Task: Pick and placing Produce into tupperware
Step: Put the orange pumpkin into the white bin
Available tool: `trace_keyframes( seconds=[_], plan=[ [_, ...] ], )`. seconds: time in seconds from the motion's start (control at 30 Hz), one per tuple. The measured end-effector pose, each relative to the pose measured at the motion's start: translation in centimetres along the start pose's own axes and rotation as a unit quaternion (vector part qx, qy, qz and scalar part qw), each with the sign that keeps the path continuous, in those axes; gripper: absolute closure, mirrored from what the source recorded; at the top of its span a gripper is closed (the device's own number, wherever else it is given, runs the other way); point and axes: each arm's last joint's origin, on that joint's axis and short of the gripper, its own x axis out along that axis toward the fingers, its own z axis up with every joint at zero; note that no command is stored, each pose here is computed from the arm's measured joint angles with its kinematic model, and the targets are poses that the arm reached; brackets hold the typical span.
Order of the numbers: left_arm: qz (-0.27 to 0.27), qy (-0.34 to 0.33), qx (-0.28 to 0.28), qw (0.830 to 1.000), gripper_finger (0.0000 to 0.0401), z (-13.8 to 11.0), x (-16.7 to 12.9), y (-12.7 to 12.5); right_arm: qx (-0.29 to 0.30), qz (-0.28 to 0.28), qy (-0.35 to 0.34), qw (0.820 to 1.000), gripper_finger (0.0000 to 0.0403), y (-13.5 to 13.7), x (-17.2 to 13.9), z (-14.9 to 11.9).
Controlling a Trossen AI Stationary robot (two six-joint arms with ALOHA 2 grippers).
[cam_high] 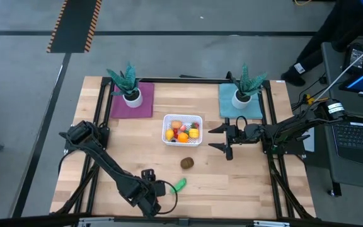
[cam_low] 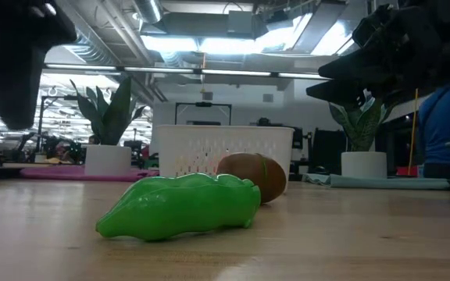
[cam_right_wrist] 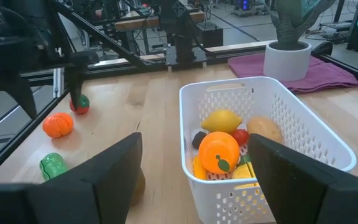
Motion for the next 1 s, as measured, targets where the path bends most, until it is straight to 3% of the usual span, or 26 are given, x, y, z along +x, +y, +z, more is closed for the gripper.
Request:
trace_keyframes(
  seconds=[0.57,1.0],
  plan=[
    [-0.035,-0.022,-0.033,0.999,0.0055,-0.8,0.3,-1.2,0.0,0.0,0.0,1.0,0.0108,0.0,0.0,0.0],
    [0.003,0.041,-0.019,0.999,0.0055,-1.9,4.5,-1.3,0.004,0.0,-0.001,1.0,0.0108,0.0,0.0,0.0]
  ],
)
